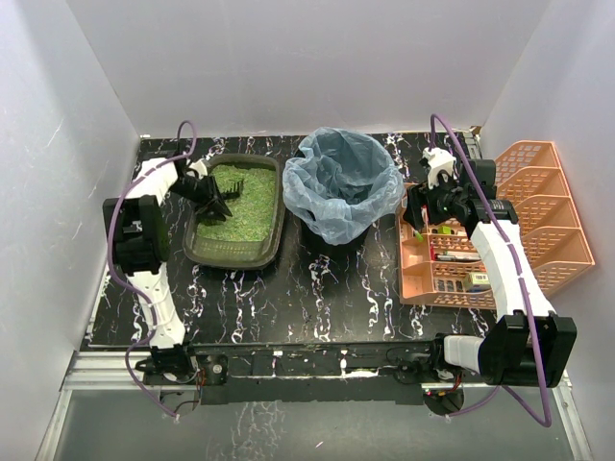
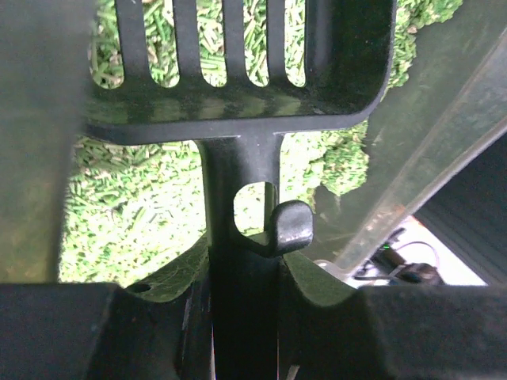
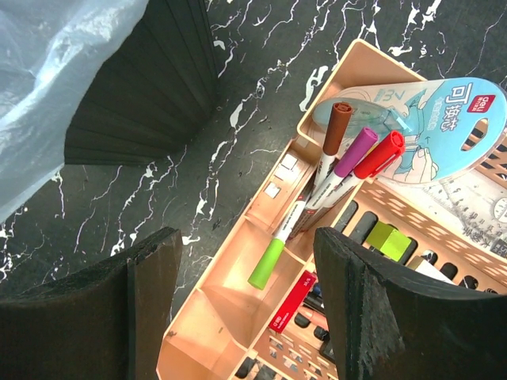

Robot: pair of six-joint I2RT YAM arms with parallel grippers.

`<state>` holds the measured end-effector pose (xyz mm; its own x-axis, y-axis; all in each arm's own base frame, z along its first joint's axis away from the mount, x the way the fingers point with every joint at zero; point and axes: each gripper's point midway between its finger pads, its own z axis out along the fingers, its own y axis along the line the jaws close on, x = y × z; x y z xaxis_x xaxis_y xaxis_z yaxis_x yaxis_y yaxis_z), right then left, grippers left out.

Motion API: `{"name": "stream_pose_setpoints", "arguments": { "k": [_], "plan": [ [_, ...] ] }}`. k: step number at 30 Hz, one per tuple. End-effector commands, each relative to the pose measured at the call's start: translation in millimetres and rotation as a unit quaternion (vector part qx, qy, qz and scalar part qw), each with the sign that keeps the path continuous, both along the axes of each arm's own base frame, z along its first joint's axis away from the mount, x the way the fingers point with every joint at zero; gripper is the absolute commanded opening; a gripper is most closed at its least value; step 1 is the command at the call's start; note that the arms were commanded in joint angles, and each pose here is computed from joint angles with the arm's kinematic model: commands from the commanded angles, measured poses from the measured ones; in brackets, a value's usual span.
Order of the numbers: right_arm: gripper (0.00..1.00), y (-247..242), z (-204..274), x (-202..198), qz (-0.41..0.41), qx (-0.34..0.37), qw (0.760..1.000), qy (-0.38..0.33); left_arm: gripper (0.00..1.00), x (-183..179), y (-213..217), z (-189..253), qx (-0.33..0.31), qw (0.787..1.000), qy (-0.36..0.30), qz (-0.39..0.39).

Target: Clean the litter box

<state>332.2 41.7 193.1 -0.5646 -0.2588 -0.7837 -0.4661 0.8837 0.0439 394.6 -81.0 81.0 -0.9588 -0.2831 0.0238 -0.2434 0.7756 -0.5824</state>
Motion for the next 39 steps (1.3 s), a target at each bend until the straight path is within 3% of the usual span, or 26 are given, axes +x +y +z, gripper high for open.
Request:
{"name": "stream_pose_setpoints", "arguments": {
  "k": [1,7,21,30,39],
  "plan": [
    [0.73,-1,19,8,0.003,-0.004,0.999,-0.048,0.0,14,-4,-8,0.049,0.991,-0.098,-0.077],
    [0.73,-1,18,8,0.004,-0.003,0.999,-0.047,0.0,16,-4,0,0.068,0.977,-0.165,-0.115],
    [0.73,-1,14,7,0.004,-0.004,0.999,-0.044,0.0,22,15,1,0.127,0.96,-0.204,-0.147],
    [0.73,-2,10,6,0.004,-0.007,0.999,-0.041,0.0,35,9,2,0.114,0.951,-0.244,-0.153],
    [0.73,-1,9,6,0.005,-0.006,0.999,-0.04,0.0,20,-1,-5,0.089,0.952,-0.261,-0.136]
  ]
}}
